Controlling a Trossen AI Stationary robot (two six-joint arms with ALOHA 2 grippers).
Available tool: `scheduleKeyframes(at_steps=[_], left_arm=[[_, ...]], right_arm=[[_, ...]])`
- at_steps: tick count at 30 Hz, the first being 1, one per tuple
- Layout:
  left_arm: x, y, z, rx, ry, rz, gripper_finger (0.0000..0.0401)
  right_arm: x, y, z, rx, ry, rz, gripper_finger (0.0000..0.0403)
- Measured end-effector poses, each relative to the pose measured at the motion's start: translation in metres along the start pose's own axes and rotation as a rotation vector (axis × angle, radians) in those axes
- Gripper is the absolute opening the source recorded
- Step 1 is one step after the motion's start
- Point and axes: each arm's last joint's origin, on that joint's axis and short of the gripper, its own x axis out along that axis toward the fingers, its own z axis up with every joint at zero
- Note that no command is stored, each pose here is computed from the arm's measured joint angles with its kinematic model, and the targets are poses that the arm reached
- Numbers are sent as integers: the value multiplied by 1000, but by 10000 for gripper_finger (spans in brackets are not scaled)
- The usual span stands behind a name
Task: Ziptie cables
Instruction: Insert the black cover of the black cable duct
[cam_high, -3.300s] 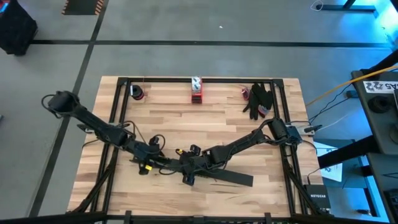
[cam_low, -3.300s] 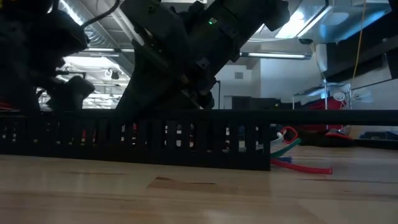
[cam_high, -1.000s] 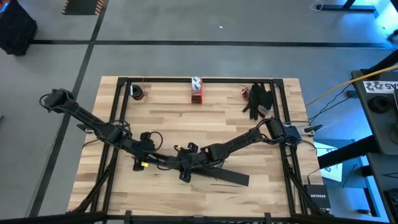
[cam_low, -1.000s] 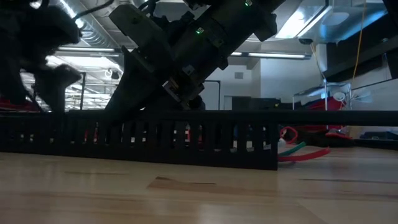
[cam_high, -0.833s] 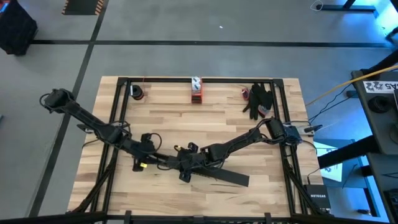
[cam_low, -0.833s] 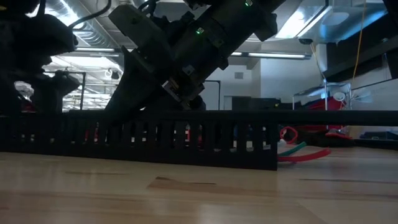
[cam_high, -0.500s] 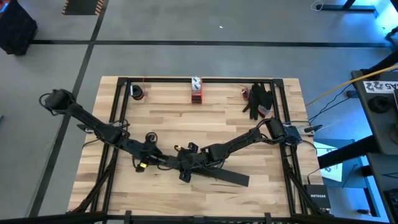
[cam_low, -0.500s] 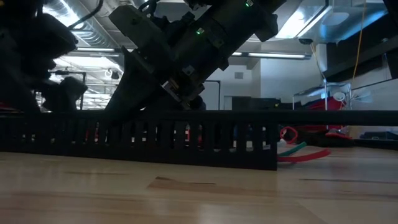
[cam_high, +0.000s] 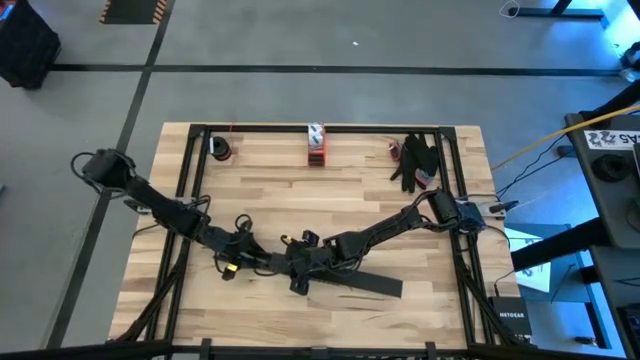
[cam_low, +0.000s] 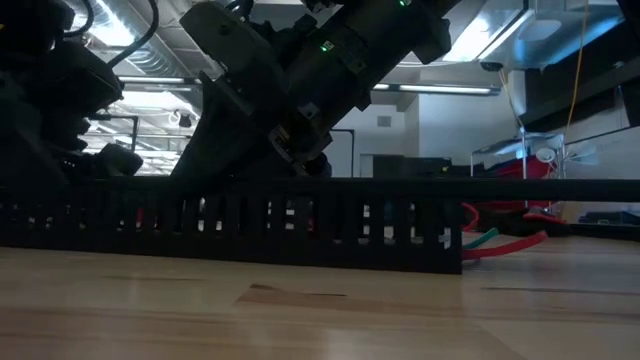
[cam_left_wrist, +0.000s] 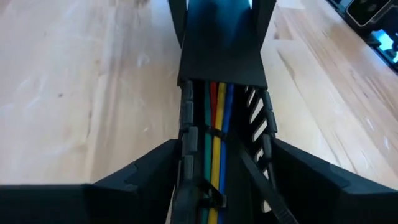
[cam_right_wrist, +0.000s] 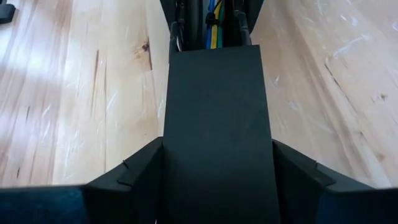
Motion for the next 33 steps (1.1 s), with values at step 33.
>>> scheduleKeyframes(at_steps=[33], left_arm=[[14, -3, 3, -158, 37, -15, 284]], right_arm=[[0, 1, 0, -9, 36, 63, 230]])
